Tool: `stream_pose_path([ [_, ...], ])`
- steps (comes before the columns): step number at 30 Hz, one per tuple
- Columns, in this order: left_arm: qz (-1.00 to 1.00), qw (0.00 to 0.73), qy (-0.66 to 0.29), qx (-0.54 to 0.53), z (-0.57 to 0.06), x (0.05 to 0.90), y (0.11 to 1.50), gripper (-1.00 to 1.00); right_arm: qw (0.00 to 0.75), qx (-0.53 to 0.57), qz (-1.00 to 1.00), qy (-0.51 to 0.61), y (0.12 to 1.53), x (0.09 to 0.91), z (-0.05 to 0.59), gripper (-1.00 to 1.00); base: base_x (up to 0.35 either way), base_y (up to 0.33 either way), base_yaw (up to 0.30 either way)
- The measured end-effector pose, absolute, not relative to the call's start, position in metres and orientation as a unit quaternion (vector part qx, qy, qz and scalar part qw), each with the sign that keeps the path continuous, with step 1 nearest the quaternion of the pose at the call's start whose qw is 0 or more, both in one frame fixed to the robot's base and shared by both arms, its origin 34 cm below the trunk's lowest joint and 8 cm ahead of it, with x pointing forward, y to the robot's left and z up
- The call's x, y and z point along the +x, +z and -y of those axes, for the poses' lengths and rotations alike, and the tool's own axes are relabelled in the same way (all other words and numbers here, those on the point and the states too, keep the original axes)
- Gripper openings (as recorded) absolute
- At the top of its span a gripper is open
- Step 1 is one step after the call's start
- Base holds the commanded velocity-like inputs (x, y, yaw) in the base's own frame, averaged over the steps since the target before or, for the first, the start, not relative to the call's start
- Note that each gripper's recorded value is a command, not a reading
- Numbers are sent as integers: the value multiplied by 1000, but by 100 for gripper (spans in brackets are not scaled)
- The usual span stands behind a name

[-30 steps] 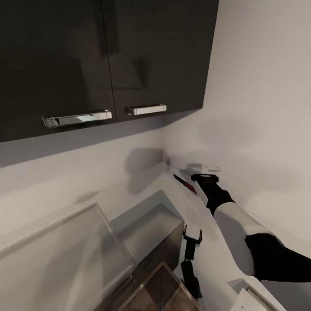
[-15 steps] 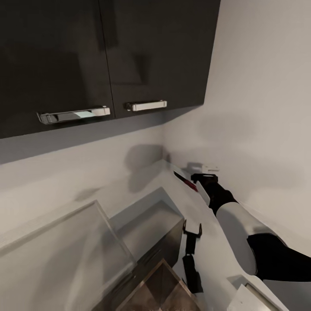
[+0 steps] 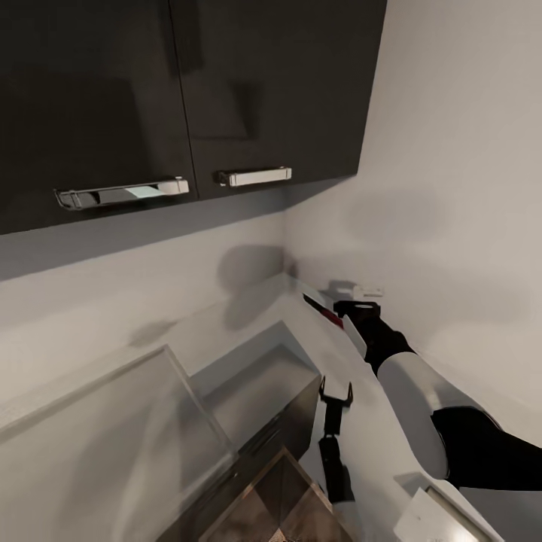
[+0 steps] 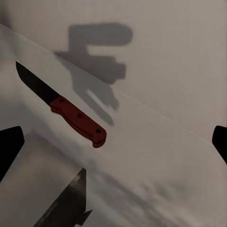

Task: In the kitchen, take the Vidalia onion out of the sink, dice it on the chopping board with the paring knife, put the diced onion into the bowl on the countertop, then place both the paring knife and the chopping board into the sink.

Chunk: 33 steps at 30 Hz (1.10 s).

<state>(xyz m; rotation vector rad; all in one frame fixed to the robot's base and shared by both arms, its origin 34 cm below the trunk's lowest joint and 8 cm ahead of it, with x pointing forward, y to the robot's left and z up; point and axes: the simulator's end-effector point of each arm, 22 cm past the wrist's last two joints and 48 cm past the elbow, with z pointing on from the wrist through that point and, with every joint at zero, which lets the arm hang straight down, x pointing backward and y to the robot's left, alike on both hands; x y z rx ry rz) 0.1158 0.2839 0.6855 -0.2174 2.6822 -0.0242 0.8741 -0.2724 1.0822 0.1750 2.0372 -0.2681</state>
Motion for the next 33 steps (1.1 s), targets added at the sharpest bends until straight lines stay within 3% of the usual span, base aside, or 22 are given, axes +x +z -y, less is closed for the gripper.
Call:
stream_pose_path([
  [33,-977,196,-7,-79,-284,98,685,100,514,65,-850,-98,1051,885,277,100,0,0,0],
])
